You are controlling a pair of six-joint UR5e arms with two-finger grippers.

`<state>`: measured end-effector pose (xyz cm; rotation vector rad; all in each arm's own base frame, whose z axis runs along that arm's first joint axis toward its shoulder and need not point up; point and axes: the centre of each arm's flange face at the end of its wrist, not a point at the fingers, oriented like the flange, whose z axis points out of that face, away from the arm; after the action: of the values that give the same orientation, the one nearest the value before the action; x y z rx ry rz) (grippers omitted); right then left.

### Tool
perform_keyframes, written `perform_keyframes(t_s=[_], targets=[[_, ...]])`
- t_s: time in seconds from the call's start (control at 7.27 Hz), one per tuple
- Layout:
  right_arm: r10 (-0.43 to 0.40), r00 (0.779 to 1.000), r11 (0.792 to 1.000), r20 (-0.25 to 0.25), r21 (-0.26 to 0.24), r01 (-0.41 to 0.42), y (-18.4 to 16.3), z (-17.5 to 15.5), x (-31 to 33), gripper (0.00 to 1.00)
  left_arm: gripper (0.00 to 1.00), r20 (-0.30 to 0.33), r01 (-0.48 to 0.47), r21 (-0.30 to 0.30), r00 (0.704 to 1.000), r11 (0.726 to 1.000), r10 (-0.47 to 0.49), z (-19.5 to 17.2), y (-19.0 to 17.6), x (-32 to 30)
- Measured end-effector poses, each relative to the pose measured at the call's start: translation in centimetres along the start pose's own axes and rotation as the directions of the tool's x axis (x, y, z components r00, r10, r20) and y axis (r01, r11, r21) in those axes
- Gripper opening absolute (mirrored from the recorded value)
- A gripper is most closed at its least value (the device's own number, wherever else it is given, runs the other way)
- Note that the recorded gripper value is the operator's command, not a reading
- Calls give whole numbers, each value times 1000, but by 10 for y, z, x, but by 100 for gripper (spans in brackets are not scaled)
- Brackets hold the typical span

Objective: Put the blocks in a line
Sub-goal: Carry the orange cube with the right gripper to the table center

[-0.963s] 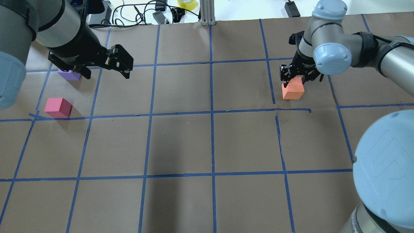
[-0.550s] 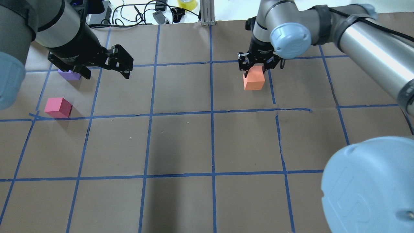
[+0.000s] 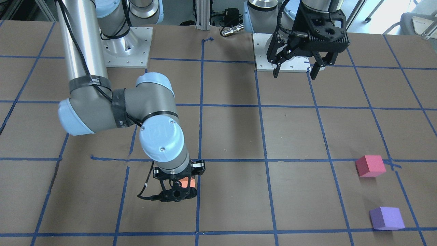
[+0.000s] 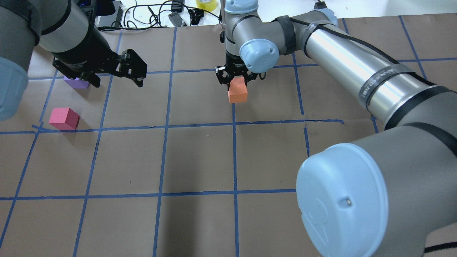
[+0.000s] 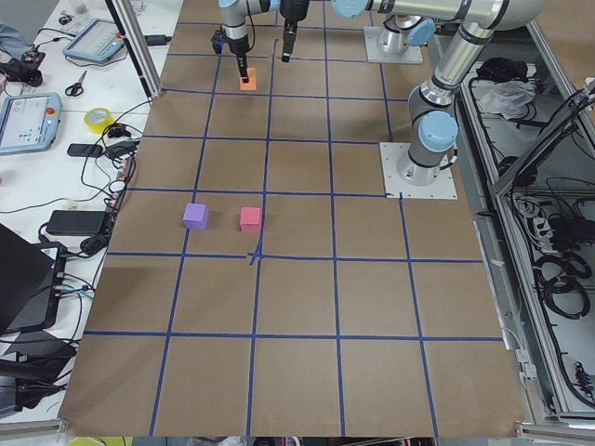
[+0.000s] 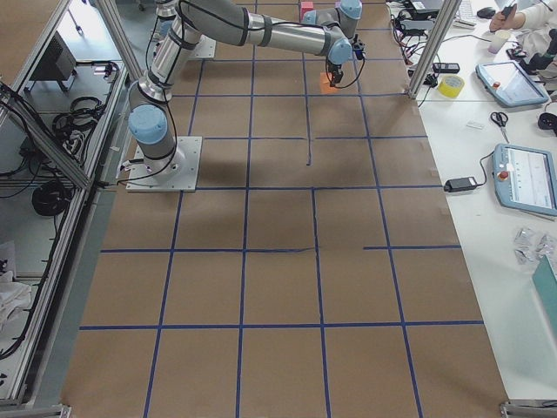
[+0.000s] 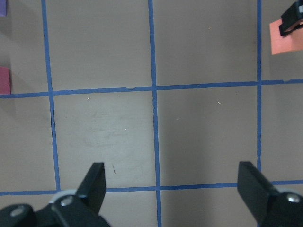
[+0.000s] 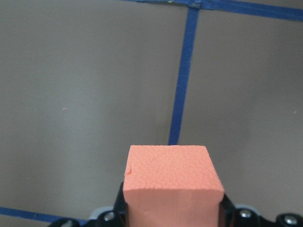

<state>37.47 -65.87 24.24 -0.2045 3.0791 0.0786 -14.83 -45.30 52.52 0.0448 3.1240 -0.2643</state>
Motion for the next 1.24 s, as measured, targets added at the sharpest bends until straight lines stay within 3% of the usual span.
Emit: perform_keyframes(t_s=[0.41, 0.55, 0.69, 1.24], targets=[[15, 1000, 1000, -5, -26, -15, 2, 31, -30, 3, 100, 0, 0, 0, 1000, 1000, 0, 0, 0, 0], [18, 1000, 999, 1, -31, -18, 3, 35, -35, 55, 100, 0, 0, 0, 1000, 1000, 0, 0, 0, 0], [22, 1000, 999, 14, -35, -21, 4, 36, -39, 100, 100, 0, 1, 1, 1000, 1000, -1, -1, 0, 0], [16, 999, 1000, 29, 26, -16, 2, 22, -42, 100, 100, 0, 2, 0, 1000, 1000, -2, -1, 0, -1]])
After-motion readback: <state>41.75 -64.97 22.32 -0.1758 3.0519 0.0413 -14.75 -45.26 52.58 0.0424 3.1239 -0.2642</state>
